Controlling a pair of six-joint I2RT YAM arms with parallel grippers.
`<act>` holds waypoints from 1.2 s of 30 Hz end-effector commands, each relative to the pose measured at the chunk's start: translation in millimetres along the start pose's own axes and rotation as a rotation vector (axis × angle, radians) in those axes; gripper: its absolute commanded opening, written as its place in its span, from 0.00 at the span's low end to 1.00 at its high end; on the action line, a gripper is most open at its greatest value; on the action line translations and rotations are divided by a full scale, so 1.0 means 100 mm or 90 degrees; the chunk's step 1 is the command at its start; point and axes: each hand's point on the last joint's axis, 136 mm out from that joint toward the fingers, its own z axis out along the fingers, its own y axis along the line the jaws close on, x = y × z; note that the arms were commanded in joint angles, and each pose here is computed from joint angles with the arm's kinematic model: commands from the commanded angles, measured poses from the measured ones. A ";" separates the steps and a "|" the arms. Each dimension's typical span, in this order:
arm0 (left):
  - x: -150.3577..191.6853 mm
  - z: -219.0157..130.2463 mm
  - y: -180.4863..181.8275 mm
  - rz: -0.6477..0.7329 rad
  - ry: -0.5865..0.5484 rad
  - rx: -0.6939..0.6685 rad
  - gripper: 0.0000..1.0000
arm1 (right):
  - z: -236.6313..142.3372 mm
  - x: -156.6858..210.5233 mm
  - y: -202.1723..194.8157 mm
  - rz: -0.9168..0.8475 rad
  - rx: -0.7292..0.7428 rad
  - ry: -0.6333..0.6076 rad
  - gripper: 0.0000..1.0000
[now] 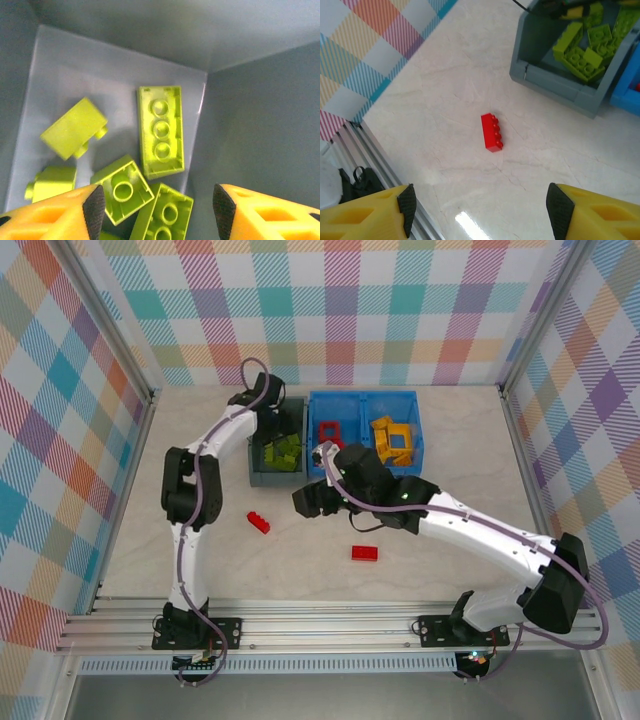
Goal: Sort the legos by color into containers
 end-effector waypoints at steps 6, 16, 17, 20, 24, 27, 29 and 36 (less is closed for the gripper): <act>0.20 -1.70 0.08 -0.040 -0.142 0.047 0.56 | 0.89 0.73 0.17 -0.109 0.029 0.220 0.71; 1.49 -3.13 1.21 -0.128 -0.236 0.023 0.53 | 1.88 0.96 0.00 -0.145 0.087 0.326 0.69; 1.59 -3.24 1.27 -0.134 -0.246 0.036 0.55 | 1.95 0.96 -0.05 -0.151 0.103 0.333 0.69; 1.86 -3.50 1.40 -0.153 -0.267 0.080 0.57 | 2.12 0.98 -0.17 -0.160 0.140 0.350 0.69; 2.11 -3.67 1.52 -0.176 -0.273 0.114 0.58 | 2.25 0.92 -0.30 -0.171 0.177 0.344 0.66; 2.22 -3.75 1.58 -0.181 -0.272 0.122 0.58 | 2.33 0.89 -0.28 -0.177 0.170 0.344 0.59; 2.26 -3.77 1.59 -0.183 -0.271 0.127 0.58 | 2.39 0.91 -0.27 -0.175 0.164 0.348 0.50; 2.25 -3.76 1.52 -0.175 -0.262 0.142 0.56 | 2.32 0.79 -0.20 -0.164 0.163 0.322 0.28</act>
